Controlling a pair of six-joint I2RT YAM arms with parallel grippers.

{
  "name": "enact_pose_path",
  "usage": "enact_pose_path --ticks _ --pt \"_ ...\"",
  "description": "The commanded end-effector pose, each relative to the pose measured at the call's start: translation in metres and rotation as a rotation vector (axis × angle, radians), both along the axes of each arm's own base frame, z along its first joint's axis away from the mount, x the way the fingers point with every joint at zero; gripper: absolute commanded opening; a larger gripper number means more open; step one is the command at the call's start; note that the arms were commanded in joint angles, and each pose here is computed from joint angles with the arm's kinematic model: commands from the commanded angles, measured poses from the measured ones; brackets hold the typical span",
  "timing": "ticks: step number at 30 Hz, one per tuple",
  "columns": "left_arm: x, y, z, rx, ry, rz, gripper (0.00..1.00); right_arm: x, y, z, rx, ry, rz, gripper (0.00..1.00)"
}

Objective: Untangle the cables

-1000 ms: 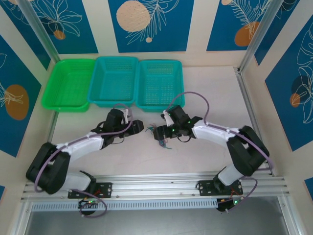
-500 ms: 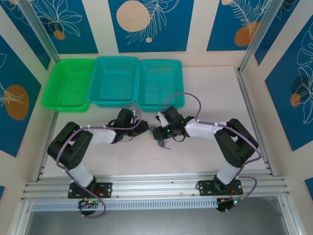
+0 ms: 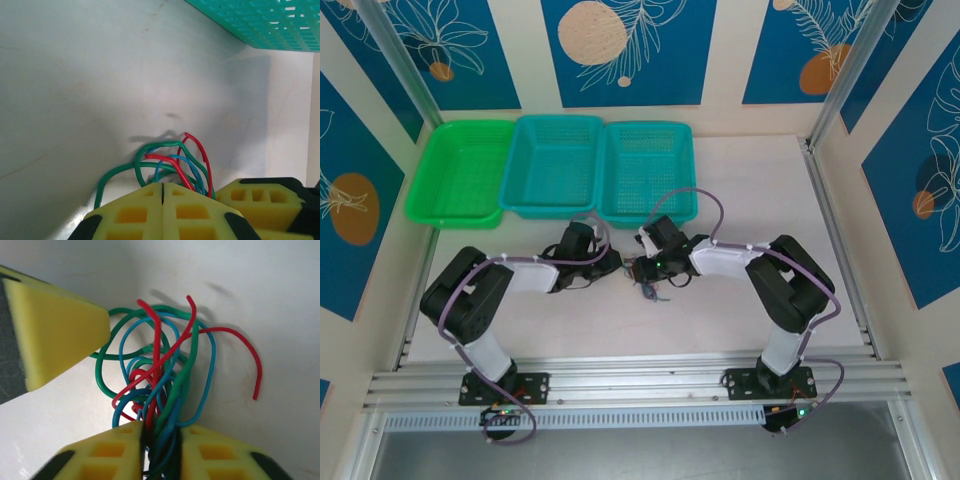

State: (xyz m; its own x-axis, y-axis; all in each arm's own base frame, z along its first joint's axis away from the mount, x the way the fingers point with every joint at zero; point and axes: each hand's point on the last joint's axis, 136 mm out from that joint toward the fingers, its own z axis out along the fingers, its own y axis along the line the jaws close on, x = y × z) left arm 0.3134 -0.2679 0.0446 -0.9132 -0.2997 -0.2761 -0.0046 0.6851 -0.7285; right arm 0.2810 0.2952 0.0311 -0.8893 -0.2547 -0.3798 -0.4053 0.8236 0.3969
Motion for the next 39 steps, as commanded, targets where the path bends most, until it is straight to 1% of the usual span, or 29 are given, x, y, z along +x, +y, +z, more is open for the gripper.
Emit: enact_pose_path --ticks 1,3,5,9,16,19,21,23,25,27,28,29,30,31,33,34,35,36,38,39 --pt "-0.009 -0.003 0.012 0.007 -0.026 -0.056 0.0 0.004 -0.017 -0.012 -0.079 0.024 -0.085 0.07" --pt "-0.013 0.011 0.011 0.052 -0.03 -0.034 0.0 0.004 -0.028 -0.016 -0.09 0.046 -0.129 0.0" --pt "-0.017 0.028 0.008 0.097 -0.03 0.001 0.0 0.002 -0.042 -0.02 -0.085 0.078 -0.179 0.0" --pt "-0.025 0.064 0.003 0.141 -0.016 0.069 0.0 -0.004 -0.069 -0.027 -0.013 0.162 -0.288 0.0" --pt "-0.037 0.116 -0.002 0.207 -0.007 0.184 0.0 -0.007 -0.11 -0.028 0.219 0.287 -0.489 0.0" --pt "-0.038 0.131 0.001 0.219 -0.022 0.226 0.0 -0.008 -0.119 -0.03 0.222 0.292 -0.51 0.0" --pt "-0.036 0.126 0.008 0.195 -0.055 0.207 0.0 -0.009 -0.114 -0.027 0.22 0.291 -0.472 0.0" --pt "-0.034 0.111 0.017 0.133 -0.093 0.151 0.0 -0.013 -0.1 -0.023 0.207 0.286 -0.403 0.0" --pt "-0.034 0.085 0.03 0.062 -0.148 0.047 0.0 -0.014 -0.085 -0.017 0.191 0.266 -0.344 0.0" --pt "-0.036 0.058 0.042 0.023 -0.182 -0.039 0.0 -0.016 -0.07 -0.008 0.202 0.245 -0.299 0.0" --pt "-0.037 0.046 0.046 0.013 -0.19 -0.065 0.02 -0.016 -0.063 -0.003 0.214 0.232 -0.28 0.0" --pt "-0.036 0.037 0.049 0.002 -0.192 -0.074 0.16 -0.016 -0.058 0.001 0.221 0.225 -0.266 0.0" --pt "-0.036 0.028 0.049 -0.014 -0.188 -0.074 0.34 -0.016 -0.052 0.005 0.229 0.218 -0.25 0.0" --pt "-0.033 0.024 0.047 -0.032 -0.171 -0.049 0.48 -0.016 -0.047 0.008 0.232 0.214 -0.235 0.0" --pt "-0.028 0.026 0.035 -0.037 -0.115 0.033 0.64 -0.015 -0.041 0.011 0.231 0.209 -0.22 0.0" --pt "-0.026 0.027 0.028 -0.038 -0.1 0.061 0.67 -0.015 -0.038 0.012 0.233 0.21 -0.214 0.0" --pt "-0.024 0.027 0.024 -0.043 -0.097 0.075 0.67 -0.015 -0.035 0.014 0.238 0.213 -0.207 0.0" --pt "-0.022 0.025 0.022 -0.06 -0.093 0.087 0.65 -0.016 -0.033 0.014 0.242 0.217 -0.2 0.0" --pt "-0.018 0.017 0.025 -0.111 -0.098 0.087 0.52 -0.018 -0.028 0.017 0.252 0.217 -0.181 0.0" --pt "-0.016 0.013 0.026 -0.128 -0.094 0.084 0.5 -0.019 -0.025 0.018 0.254 0.217 -0.173 0.0"
